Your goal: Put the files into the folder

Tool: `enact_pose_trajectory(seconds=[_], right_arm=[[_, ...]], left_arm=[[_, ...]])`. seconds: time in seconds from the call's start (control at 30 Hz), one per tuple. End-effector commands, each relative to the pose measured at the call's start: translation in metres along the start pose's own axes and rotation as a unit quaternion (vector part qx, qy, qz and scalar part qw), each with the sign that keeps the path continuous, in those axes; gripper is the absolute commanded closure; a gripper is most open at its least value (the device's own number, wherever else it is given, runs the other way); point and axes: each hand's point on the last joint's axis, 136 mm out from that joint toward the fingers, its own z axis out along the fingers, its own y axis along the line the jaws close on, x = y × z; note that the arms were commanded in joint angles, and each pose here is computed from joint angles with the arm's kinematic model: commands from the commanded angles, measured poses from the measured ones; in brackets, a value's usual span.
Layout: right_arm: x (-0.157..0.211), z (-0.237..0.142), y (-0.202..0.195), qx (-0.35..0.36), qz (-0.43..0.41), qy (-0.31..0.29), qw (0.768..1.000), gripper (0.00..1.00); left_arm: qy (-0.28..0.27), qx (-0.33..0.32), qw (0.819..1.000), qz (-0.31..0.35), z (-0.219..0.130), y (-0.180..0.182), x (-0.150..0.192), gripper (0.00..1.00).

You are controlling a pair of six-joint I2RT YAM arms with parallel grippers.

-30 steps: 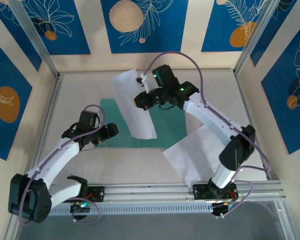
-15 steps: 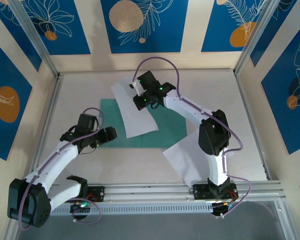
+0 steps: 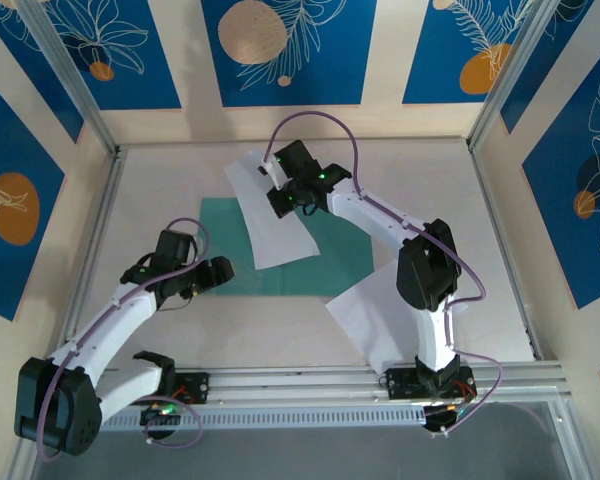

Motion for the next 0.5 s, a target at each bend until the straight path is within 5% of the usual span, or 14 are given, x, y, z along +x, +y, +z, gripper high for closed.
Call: enact_pose_trajectory(seconds=[0.0,0.47], right_arm=[[-0.020,-0.017,0.004,-0.015,-0.013,-0.035,0.999,1.00],[-0.012,-0.019,0.017,-0.051,-0.011,-0.033,0.998,1.00]], left_arm=[[-0.003,-0.008,1.000,0.002,-0.004,0.006,0.000,0.19],[0.002,-0.007,1.000,0.001,-0.001,0.008,0.004,0.18]])
